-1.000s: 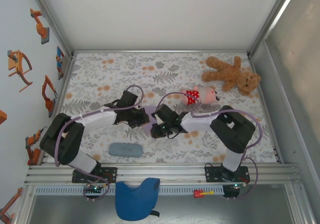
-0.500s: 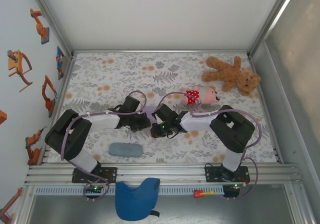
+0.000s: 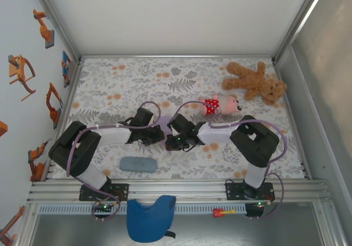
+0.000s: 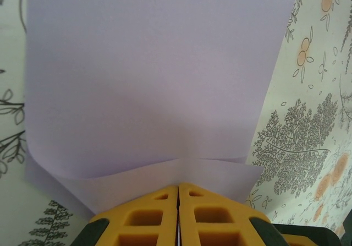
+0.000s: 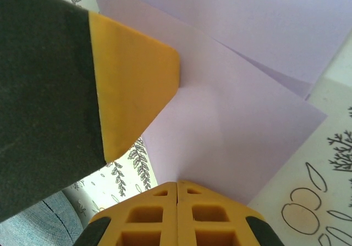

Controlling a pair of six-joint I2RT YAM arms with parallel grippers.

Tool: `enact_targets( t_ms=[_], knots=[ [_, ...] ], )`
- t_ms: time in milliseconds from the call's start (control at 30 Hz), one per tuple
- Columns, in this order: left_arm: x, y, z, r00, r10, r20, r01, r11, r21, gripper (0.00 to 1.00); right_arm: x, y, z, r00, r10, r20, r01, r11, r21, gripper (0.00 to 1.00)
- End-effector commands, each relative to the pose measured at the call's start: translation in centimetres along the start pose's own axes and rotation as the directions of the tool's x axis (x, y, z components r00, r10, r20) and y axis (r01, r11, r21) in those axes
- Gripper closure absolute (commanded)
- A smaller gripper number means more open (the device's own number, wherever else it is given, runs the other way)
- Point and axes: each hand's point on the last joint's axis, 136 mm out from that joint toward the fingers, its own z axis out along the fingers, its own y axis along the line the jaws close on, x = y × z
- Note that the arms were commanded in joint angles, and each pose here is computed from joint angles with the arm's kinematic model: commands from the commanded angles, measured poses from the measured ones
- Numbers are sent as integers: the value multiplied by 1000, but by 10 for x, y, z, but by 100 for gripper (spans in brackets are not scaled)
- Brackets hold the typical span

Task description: Fold a paper plane with a square sheet of paper (pick it up from the middle)

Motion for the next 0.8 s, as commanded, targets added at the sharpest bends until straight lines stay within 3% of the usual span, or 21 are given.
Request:
enact_targets(
  t_ms=[0, 333, 767],
  knots=[
    [-5, 44, -3, 998, -11, 55, 18, 990, -136, 91, 52, -70, 17, 984, 115, -136, -76, 961, 267, 100],
    [-36, 74, -16, 991, -55, 123, 73, 986, -149, 91, 62, -86, 15, 978, 147, -149, -92, 941, 326, 100],
    [-53, 93, -24, 978, -82, 194, 110, 984, -137, 91, 52, -70, 13, 984, 125, -128, -86, 958, 272, 100]
  ],
)
